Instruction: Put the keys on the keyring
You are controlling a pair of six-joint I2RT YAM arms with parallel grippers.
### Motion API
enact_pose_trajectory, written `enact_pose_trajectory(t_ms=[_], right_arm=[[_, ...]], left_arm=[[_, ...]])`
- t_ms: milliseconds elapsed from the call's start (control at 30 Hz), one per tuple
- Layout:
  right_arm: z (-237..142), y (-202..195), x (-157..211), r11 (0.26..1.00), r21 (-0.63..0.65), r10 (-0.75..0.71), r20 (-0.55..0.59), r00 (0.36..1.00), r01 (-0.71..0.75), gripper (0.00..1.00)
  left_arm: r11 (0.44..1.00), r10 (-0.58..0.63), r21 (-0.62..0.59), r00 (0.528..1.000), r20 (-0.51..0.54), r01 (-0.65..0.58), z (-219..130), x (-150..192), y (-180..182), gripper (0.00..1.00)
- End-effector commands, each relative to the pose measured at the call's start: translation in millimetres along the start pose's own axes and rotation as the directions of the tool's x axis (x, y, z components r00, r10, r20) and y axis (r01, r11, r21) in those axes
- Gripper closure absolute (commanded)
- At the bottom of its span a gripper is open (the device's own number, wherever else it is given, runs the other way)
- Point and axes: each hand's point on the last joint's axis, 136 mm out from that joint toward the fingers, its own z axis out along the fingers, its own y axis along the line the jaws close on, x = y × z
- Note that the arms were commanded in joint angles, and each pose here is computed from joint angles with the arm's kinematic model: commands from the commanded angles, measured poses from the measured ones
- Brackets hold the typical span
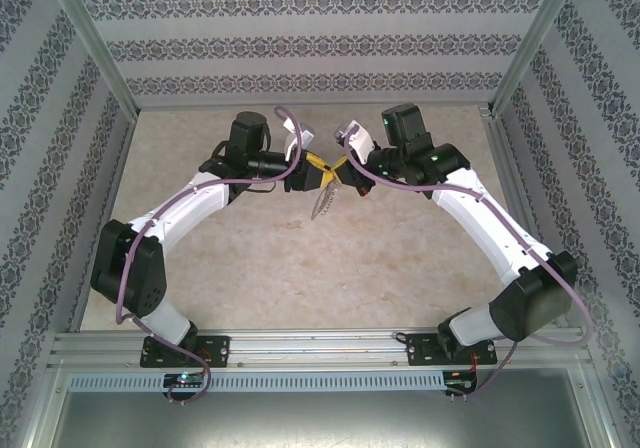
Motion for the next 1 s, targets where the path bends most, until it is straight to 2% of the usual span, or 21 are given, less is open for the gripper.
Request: enact_pose_trajectory(t_ms=[0, 167, 433, 667, 700, 767, 833, 967], right_arm=[[-1.8, 11.3, -14.3, 0.999, -0.037, -0.027, 0.043, 0.999, 0.029, 1.00], [-1.2, 12.6, -13.8, 0.999, -0.042, -0.026, 0.045, 0.999, 0.028, 1.00], [-0.6, 13.1, -13.6, 0.999, -0.047, -0.022, 0.047, 0.999, 0.024, 1.00], [-2.1, 10.4, -14.5, 0.999, -0.033, -0.013, 0.056, 0.998, 0.015, 1.00], [-4.8, 7.2, -16.8, 1.000, -0.015, -0.005, 0.070, 0.998, 0.006, 0.87], [-14.1, -0.5, -20.3, 1.000, 0.015, 0.019, 0.115, 0.993, -0.021, 0.71], [-28.9, -8.3, -23.1, 0.997, 0.038, 0.058, 0.176, 0.983, -0.066, 0.64], [-53.3, -13.8, -23.1, 0.990, 0.067, 0.102, 0.289, 0.952, -0.127, 0.59]], left_arm=[[0.998, 0.056, 0.039, 0.998, 0.030, -0.057, 4.5, -16.3, -9.4, 0.69], [0.997, 0.058, 0.050, 0.998, 0.036, -0.060, 6.4, -17.3, -11.1, 0.78], [0.995, 0.061, 0.075, 0.996, 0.067, -0.066, 9.1, -22.7, -15.7, 0.99], [0.995, 0.071, 0.069, 0.993, 0.094, -0.078, 9.2, -24.3, -17.4, 1.00], [0.995, 0.077, 0.052, 0.992, 0.102, -0.082, 8.8, -24.8, -16.1, 1.00], [0.996, 0.090, 0.017, 0.989, 0.115, -0.092, 6.2, -25.6, -13.5, 1.00], [0.994, 0.110, -0.023, 0.985, 0.132, -0.108, 2.8, -27.3, -11.8, 1.00], [0.989, 0.140, -0.072, 0.977, 0.162, -0.130, -2.9, -32.7, -11.7, 1.00]])
